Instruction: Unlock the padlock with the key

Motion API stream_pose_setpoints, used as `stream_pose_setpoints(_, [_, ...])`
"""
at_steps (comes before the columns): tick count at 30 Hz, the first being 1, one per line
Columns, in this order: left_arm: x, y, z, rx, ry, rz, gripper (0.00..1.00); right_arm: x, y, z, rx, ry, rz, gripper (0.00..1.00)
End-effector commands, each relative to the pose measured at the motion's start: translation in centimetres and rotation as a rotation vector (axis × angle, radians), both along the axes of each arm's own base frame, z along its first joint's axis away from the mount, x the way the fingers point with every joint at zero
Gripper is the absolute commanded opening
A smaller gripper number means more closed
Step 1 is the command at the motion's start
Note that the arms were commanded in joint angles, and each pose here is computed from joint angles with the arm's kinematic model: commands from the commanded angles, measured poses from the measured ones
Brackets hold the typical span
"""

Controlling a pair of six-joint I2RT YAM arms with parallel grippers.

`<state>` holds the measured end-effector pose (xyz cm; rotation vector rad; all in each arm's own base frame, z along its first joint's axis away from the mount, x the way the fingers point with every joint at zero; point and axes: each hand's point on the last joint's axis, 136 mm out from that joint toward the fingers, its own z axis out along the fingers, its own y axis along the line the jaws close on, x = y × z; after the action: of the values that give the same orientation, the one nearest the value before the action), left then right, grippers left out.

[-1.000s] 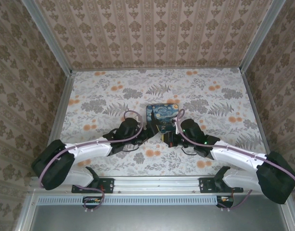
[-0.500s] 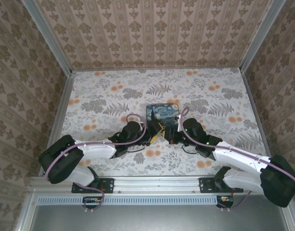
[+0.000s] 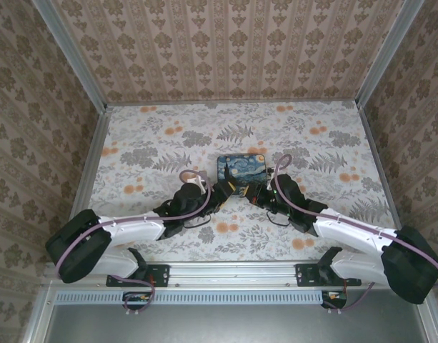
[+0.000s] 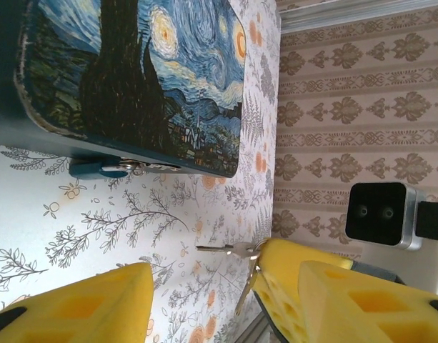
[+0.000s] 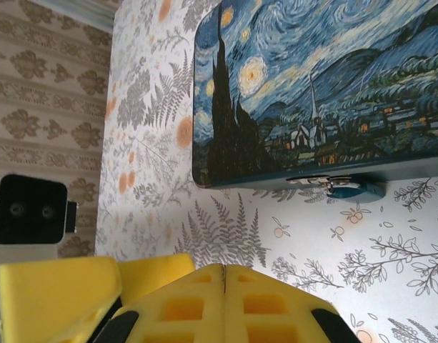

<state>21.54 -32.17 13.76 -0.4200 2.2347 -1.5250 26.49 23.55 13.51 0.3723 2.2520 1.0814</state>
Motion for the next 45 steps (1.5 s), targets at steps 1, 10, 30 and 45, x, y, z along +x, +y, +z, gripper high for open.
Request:
stream_pose_setpoints(1, [0.2,-0.7,0.7,-0.003,-0.055,-0.021,0.57,1.4,0.2,1.7,0.069,-0.011,-0.064,0.0])
stream_pose_setpoints(10, [0.5,-1.0,0.4,0.008,-0.079,-0.036,0.57,1.4,0.0,1.2,0.068,0.004,-0.081,0.0])
stream_pose_setpoints(30, [1.3,-0.2,1.7,0.067,-0.196,-0.11,0.59,2.2,0.3,0.4,0.086,0.044,-0.11,0.0])
stream_pose_setpoints(45, [1.0,-1.8,1.0,0.046,-0.189,-0.148,0.52,2.7,0.7,0.3,0.125,0.062,-0.115,0.0])
